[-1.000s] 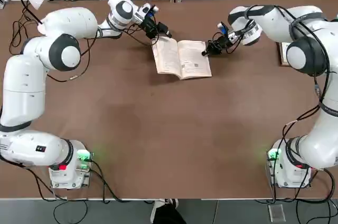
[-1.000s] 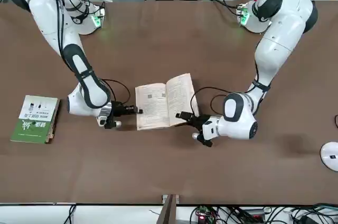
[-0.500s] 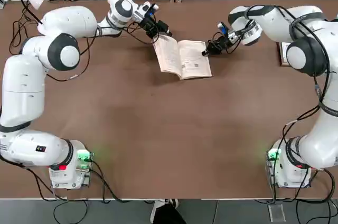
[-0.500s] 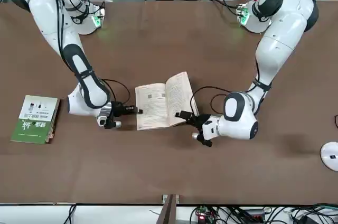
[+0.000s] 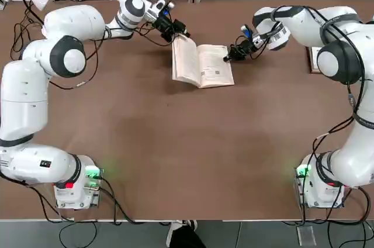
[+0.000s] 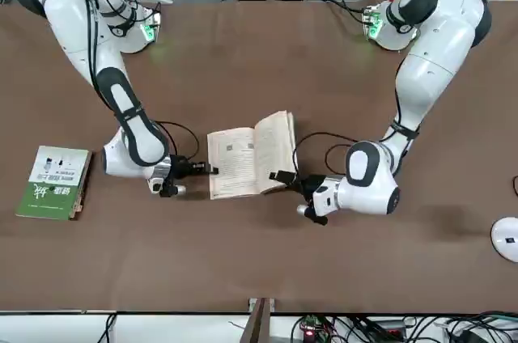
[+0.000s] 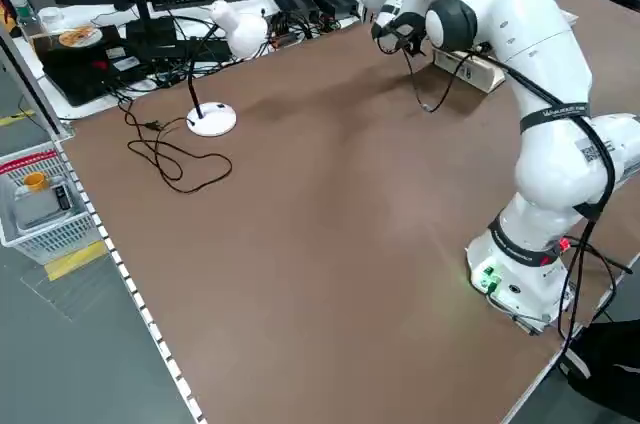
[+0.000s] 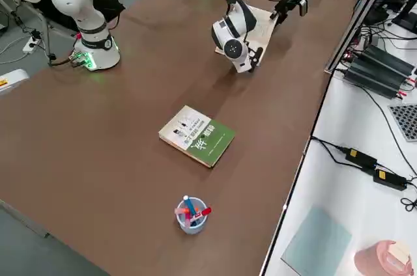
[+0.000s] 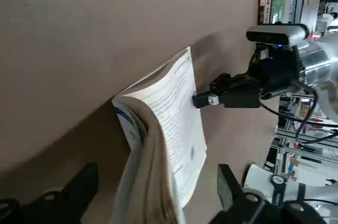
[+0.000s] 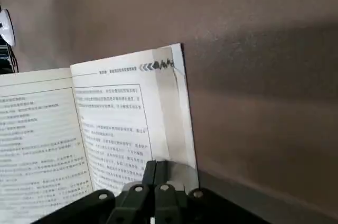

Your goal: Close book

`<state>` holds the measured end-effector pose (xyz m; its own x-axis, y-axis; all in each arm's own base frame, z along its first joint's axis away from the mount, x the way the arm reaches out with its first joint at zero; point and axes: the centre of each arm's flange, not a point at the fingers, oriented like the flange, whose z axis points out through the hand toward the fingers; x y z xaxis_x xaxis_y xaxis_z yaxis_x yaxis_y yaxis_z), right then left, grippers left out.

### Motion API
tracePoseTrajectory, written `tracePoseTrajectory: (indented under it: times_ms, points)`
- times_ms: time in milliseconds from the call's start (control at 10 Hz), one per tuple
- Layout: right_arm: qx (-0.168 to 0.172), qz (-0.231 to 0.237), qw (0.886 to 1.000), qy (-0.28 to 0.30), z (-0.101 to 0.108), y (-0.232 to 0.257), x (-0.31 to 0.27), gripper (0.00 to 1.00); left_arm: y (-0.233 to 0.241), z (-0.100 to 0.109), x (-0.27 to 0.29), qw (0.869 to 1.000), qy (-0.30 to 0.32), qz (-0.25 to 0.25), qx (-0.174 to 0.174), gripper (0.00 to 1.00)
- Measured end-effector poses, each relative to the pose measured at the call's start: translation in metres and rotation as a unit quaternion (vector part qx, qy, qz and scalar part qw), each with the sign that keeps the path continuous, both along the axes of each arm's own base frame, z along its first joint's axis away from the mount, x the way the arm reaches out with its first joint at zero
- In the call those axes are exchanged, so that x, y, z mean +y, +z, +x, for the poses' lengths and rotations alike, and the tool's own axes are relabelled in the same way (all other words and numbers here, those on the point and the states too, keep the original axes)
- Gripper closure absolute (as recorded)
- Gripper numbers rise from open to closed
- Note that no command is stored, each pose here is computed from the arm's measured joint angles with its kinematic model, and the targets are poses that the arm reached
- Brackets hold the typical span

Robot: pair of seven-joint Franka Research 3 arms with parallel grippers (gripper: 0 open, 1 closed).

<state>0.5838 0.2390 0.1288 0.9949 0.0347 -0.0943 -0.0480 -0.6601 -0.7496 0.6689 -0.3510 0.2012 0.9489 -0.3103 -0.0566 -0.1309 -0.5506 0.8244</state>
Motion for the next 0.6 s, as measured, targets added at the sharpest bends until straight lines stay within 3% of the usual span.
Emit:
tracePoseTrajectory:
  times_ms: [600]
  points:
    - [0.000,0.000,1.000,0.000,0.000,0.000,0.000,0.98,0.015,-0.001,-0.005,0.999,0.017,-0.014,0.034,0.01]
